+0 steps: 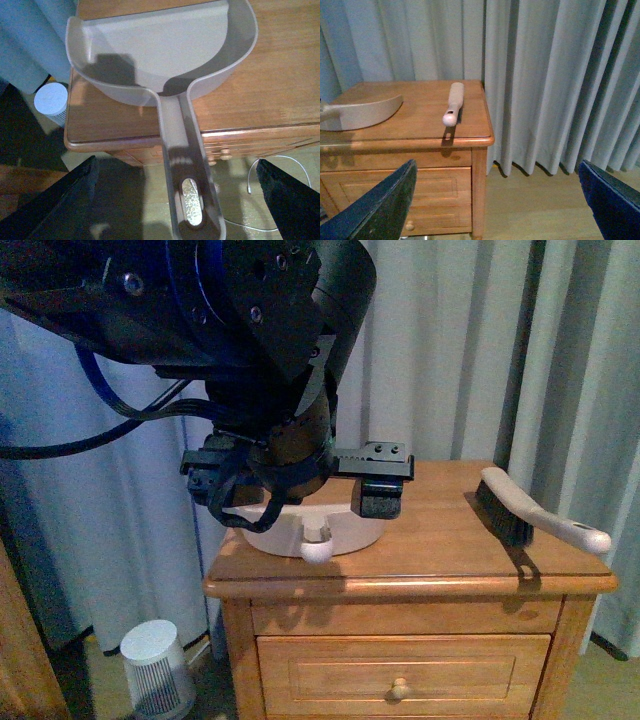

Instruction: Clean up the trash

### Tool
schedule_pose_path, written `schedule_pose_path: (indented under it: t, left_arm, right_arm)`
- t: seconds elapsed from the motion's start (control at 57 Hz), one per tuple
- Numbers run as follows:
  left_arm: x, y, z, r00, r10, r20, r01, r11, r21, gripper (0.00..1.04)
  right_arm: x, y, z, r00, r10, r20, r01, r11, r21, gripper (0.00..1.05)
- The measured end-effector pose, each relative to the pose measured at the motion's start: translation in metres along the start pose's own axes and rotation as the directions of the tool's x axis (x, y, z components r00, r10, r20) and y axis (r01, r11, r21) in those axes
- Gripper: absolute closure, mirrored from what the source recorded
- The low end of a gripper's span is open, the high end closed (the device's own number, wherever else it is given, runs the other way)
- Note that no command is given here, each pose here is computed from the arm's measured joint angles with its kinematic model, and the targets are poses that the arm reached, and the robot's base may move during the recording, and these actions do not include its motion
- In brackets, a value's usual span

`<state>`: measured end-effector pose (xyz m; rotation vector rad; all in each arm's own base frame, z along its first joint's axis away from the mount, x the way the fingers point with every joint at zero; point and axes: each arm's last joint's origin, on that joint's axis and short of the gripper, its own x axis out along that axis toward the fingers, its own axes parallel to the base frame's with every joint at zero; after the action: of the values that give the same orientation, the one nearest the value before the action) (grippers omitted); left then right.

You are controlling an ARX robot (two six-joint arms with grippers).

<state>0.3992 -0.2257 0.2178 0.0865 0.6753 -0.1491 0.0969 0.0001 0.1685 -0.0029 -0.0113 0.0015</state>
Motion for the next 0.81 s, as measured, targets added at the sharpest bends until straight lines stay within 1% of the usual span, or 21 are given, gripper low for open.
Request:
schedule_pose_path:
  t: [0.263, 0.508, 0.806]
  left_arm:
    - [0.022, 0.004, -0.007, 1.0, -0.008, -0.03, 0.009, 0.999, 0.039, 0.08]
    - [0.034, 0.009, -0.01, 0.999, -0.004, -0.044, 0.006, 0.999, 0.034, 0.08]
    - [0.042, 0.014, -0.007, 0.999, -0.011, -0.047, 0.012, 1.0, 0.026, 0.08]
  right_arm:
    - [0.0, 0.0, 0.0, 1.0, 0.0, 0.0, 0.0, 1.0, 0.0, 0.07]
    - [0.0, 0.0, 0.0, 1.0, 0.0, 0.0, 0.0, 1.0, 0.0, 0.07]
    - [0.0, 0.0, 0.0, 1.0, 0.0, 0.0, 0.0, 1.0, 0.0, 0.07]
